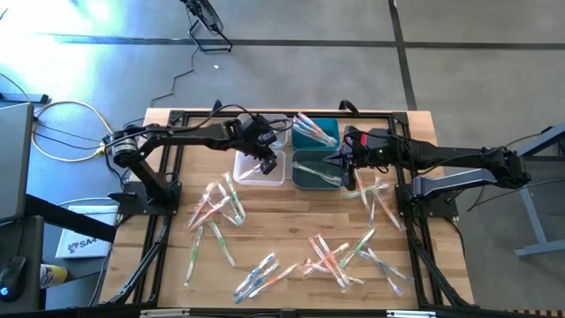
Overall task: Pick & Place Toothbrushes
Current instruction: Put the purple toothbrush into the transparent bin, then put the blue toothbrush into the white bin
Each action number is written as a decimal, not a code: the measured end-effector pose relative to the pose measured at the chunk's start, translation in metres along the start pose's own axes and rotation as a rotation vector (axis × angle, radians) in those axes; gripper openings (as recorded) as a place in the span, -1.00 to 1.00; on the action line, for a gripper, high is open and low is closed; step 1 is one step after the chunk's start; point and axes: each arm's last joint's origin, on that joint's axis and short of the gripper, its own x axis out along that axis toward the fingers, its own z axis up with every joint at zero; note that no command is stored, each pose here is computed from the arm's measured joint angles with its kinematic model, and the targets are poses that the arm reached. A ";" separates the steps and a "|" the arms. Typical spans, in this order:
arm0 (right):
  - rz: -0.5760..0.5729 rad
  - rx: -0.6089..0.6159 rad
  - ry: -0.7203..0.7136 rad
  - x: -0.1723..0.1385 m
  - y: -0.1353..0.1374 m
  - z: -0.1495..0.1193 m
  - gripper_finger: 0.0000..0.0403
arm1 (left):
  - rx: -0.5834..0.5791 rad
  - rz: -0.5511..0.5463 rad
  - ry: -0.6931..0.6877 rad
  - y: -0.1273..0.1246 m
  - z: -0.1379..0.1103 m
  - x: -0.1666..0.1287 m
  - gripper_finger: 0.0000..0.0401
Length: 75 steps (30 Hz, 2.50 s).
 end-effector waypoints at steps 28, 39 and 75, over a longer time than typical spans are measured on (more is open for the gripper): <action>0.000 0.000 0.005 0.000 0.000 -0.001 -0.99 | 0.054 0.038 -0.014 0.001 0.001 0.001 -0.18; 0.001 0.051 0.030 0.000 0.000 -0.003 -0.99 | 0.104 0.040 -0.014 0.001 0.001 0.001 -0.43; -0.220 0.098 -0.122 -0.045 0.015 0.000 -0.99 | 0.230 -0.031 -0.538 -0.013 -0.096 -0.086 -0.99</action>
